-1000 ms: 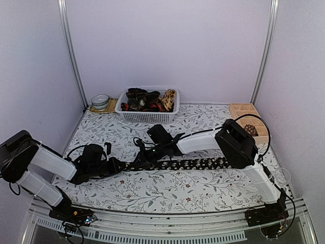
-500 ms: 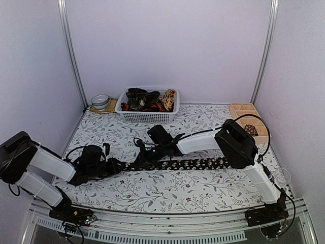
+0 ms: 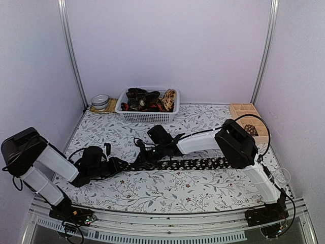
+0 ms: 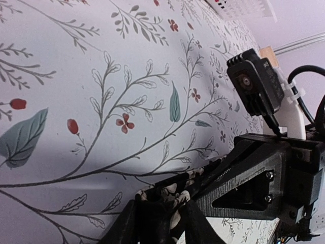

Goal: Roll the ties
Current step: Roll the tie at the center of the board.

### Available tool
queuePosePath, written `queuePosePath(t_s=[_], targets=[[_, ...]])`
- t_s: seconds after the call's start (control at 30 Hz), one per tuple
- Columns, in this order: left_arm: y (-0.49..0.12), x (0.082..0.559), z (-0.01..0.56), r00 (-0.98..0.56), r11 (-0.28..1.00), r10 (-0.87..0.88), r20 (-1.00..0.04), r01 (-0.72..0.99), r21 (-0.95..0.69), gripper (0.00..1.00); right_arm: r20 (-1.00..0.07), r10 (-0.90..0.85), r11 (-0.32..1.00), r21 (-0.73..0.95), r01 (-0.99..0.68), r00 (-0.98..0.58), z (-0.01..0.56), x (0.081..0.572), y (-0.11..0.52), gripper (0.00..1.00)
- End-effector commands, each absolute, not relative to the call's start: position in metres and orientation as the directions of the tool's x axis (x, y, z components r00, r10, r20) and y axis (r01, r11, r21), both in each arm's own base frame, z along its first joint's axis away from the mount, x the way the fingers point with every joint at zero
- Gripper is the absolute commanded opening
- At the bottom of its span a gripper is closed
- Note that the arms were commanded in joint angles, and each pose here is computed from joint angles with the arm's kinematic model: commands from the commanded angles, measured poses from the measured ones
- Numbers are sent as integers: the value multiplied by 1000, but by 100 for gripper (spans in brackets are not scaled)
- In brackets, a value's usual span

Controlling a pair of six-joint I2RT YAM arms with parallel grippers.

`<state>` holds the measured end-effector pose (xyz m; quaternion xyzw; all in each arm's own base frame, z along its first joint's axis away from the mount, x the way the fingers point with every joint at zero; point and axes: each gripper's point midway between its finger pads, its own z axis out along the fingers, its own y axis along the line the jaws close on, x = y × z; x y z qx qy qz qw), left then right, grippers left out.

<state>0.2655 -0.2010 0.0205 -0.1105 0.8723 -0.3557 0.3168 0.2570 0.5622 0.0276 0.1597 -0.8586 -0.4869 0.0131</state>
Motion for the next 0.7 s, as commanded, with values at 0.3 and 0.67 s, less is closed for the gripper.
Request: queuePosePath(t_s=[0.3,0.67], targets=[[-193,236,-1,-807,682,-467,-361,-69,-728,35,-16,-276,585,791,-181,-961,-35,245,548,5],[-198,229,-8,-797,644,-506,-329,-96,-759,46,11,-264,582,799,-151,-964,-39,244,547,5]])
